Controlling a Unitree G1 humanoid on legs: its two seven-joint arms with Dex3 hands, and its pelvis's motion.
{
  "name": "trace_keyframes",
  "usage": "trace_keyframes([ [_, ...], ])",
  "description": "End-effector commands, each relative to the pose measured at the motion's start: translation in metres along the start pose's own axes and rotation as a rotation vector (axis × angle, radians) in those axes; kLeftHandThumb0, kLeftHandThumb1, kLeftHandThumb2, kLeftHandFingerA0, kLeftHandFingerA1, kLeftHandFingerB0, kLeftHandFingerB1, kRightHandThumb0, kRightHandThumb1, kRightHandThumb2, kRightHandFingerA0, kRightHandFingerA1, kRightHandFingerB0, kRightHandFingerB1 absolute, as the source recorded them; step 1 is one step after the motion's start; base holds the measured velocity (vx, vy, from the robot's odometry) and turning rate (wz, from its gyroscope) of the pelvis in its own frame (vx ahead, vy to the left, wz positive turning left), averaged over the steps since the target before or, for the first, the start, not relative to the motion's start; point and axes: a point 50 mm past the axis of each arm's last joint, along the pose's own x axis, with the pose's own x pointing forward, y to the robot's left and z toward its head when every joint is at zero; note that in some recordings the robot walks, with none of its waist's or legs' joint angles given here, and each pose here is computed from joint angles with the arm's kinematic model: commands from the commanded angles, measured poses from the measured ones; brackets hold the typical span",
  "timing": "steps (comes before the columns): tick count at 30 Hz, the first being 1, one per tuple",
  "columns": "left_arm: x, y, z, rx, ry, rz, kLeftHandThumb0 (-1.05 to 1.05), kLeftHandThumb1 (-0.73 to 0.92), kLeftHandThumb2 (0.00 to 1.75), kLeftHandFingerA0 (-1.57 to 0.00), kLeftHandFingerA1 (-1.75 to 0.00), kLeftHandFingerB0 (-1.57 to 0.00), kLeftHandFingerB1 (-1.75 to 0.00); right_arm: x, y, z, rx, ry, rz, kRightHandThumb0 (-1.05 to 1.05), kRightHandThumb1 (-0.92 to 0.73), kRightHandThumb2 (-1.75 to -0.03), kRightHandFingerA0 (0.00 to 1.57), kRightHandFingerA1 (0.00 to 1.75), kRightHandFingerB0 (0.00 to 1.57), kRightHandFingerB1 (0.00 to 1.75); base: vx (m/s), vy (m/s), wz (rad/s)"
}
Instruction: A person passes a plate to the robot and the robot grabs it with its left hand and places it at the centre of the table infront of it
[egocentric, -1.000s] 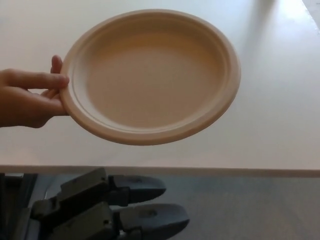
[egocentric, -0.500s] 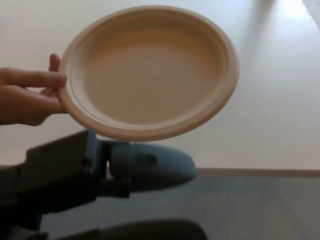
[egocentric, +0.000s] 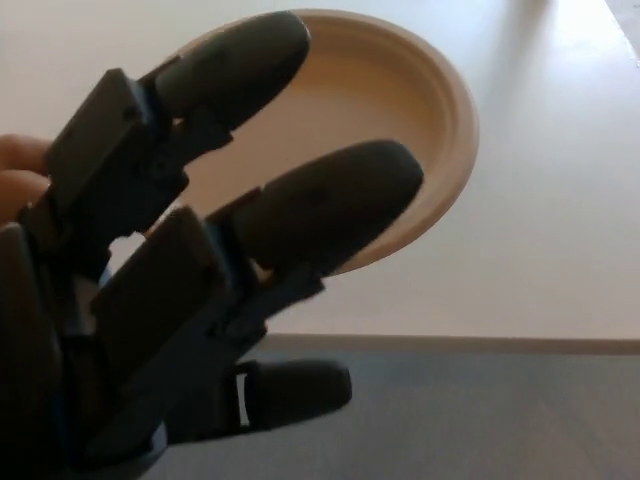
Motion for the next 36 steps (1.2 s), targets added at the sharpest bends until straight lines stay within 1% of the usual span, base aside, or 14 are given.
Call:
trace_keyframes([
  [1,-0.017,-0.033,-0.055,0.244,0.315,-0.331,-0.67,0.41,0.85,0.00,-0.33,-0.09,-0.47,-0.003,-0.007,-0.006,-0.012,0.015,0.020,-0.65,-0.73,-0.62,0.16,0.51,0.20,0.39,0.00,0.000,0.00],
  [8,-0.029,-0.043,-0.076,0.278,0.401,-0.438,-0.86,0.46,0.79,-0.06,-0.38,-0.06,-0.38,-0.001,-0.015,0.003,-0.012,-0.013,0.006,-0.66,-0.72,-0.61,0.18,0.54,0.23,0.41,0.00,0.000,0.00],
  [9,-0.030,-0.045,-0.079,0.290,0.417,-0.458,-0.39,0.13,0.83,0.00,-0.50,0.00,-0.49,-0.001,-0.018,0.005,-0.020,-0.016,0.003,-0.66,-0.72,-0.61,0.18,0.53,0.23,0.41,0.00,0.000,0.00],
  [17,-0.041,-0.060,-0.099,0.313,0.502,-0.542,-0.37,0.10,0.80,0.00,-0.49,0.00,-0.47,-0.002,-0.019,0.006,-0.047,-0.022,0.004,-0.65,-0.72,-0.61,0.18,0.54,0.24,0.41,0.00,0.000,0.00],
  [18,-0.042,-0.061,-0.101,0.318,0.507,-0.548,-0.81,0.48,0.56,-0.15,-0.31,-0.18,-0.30,-0.002,-0.019,0.006,-0.048,-0.021,0.004,-0.65,-0.72,-0.61,0.18,0.53,0.24,0.41,0.00,0.000,0.00],
  [25,-0.035,-0.068,-0.127,0.400,0.568,-0.619,-0.71,0.40,0.70,-0.26,-0.39,-0.17,-0.39,0.001,-0.033,0.020,-0.076,-0.040,-0.019,-0.64,-0.73,-0.61,0.20,0.53,0.27,0.41,0.00,0.000,0.00],
  [26,-0.035,-0.069,-0.130,0.390,0.570,-0.634,-0.58,0.45,0.54,-0.53,-0.39,-0.27,-0.33,0.001,-0.034,0.021,-0.077,-0.044,-0.017,-0.63,-0.72,-0.61,0.21,0.55,0.27,0.43,0.00,0.000,0.00],
  [27,-0.034,-0.070,-0.131,0.387,0.570,-0.638,-0.58,0.45,0.54,-0.53,-0.39,-0.27,-0.33,0.001,-0.034,0.021,-0.076,-0.046,-0.016,-0.63,-0.72,-0.61,0.21,0.55,0.27,0.43,0.00,0.000,0.00],
  [28,-0.037,-0.072,-0.134,0.364,0.528,-0.629,-0.42,0.51,0.75,-1.15,-0.99,-0.38,-0.44,0.001,-0.033,0.021,-0.058,-0.051,-0.005,-0.62,-0.70,-0.60,0.20,0.56,0.29,0.45,0.00,0.000,0.00],
  [30,-0.038,-0.072,-0.137,0.355,0.512,-0.636,-0.26,0.60,0.59,-1.17,-1.13,-0.45,-0.35,0.000,-0.034,0.021,-0.036,-0.060,-0.001,-0.62,-0.69,-0.60,0.23,0.57,0.31,0.46,0.00,0.000,0.00],
  [31,-0.038,-0.073,-0.139,0.350,0.502,-0.661,-0.22,0.57,0.64,-1.05,-1.32,-0.45,-0.39,0.000,-0.035,0.021,-0.024,-0.065,0.003,-0.69,-0.53,-0.94,0.31,0.62,0.29,0.56,0.00,0.000,0.00],
  [34,-0.038,-0.074,-0.139,0.341,0.487,-0.672,-0.19,0.62,0.59,-1.01,-1.34,-0.55,-0.38,-0.001,-0.035,0.021,-0.016,-0.066,0.006,-0.61,-0.69,-0.60,0.37,0.56,0.35,0.45,0.00,0.000,0.00],
  [35,-0.038,-0.076,-0.140,0.321,0.462,-0.649,-0.28,0.64,0.60,-1.00,-1.38,-0.72,-0.43,-0.001,-0.036,0.022,-0.016,-0.072,0.004,-0.67,-0.54,-0.96,0.41,0.64,0.28,0.54,0.00,0.000,0.00],
  [36,-0.038,-0.076,-0.140,0.313,0.452,-0.639,-0.28,0.64,0.60,-1.00,-1.38,-0.72,-0.43,-0.001,-0.037,0.023,-0.016,-0.074,0.003,-0.67,-0.54,-0.96,0.41,0.64,0.28,0.54,0.00,0.000,0.00],
])
